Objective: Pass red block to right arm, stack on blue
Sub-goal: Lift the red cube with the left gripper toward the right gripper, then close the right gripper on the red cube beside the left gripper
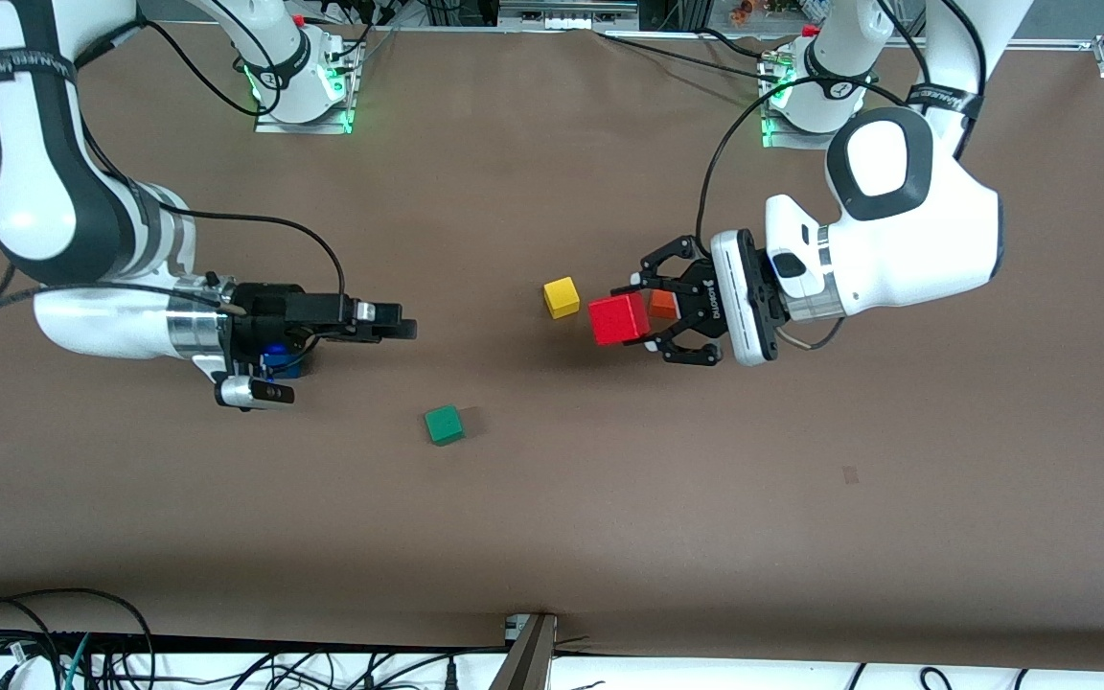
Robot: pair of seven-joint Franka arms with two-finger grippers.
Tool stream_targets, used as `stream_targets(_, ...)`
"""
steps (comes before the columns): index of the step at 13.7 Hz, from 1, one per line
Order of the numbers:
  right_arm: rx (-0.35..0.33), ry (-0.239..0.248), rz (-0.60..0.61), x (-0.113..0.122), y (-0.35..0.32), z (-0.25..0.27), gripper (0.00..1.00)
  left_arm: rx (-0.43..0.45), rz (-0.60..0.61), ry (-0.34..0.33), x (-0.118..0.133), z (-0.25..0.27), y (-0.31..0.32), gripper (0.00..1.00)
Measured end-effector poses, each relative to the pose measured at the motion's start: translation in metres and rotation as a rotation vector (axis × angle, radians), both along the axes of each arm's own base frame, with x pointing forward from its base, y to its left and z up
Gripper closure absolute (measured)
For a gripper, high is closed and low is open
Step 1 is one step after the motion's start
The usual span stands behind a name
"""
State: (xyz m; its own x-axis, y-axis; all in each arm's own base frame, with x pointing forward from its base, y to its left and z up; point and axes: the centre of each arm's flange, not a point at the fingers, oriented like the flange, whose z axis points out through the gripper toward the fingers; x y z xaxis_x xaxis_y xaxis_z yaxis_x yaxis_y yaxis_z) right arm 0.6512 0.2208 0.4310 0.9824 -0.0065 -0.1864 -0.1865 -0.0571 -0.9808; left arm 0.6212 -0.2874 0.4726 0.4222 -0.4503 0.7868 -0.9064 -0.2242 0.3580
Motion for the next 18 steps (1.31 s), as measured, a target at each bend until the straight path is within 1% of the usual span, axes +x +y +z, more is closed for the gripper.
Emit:
stream_targets(2,0.038,0.027,-0.017,0.002,0.01,-0.014,0.0,-0.038,-0.04,-0.051,0.0,-0.007,-0.009,0.44)
stream_targets(4,0.081,0.059,-0.038,0.002,0.028,-0.03,0.0,-0.053,-0.074,-0.088,-0.001,-0.005,-0.023,0.44)
stream_targets(6,0.116,0.076,-0.06,-0.001,0.051,-0.047,0.0,-0.069,-0.107,-0.132,0.0,0.003,-0.038,0.44)
stream_targets(9,0.135,0.091,-0.088,-0.007,0.08,-0.072,0.0,-0.079,-0.107,-0.17,0.005,0.007,-0.054,0.44)
stream_targets(12,0.143,0.104,-0.105,-0.012,0.096,-0.075,0.0,-0.078,-0.095,-0.183,0.01,-0.003,-0.065,0.44)
stream_targets(16,0.175,0.116,-0.128,-0.011,0.097,-0.072,0.0,-0.088,-0.09,-0.177,0.022,-0.016,-0.068,0.44)
stream_targets(18,0.179,0.118,-0.129,-0.011,0.099,-0.072,0.0,-0.091,-0.089,-0.177,0.025,-0.019,-0.069,0.44)
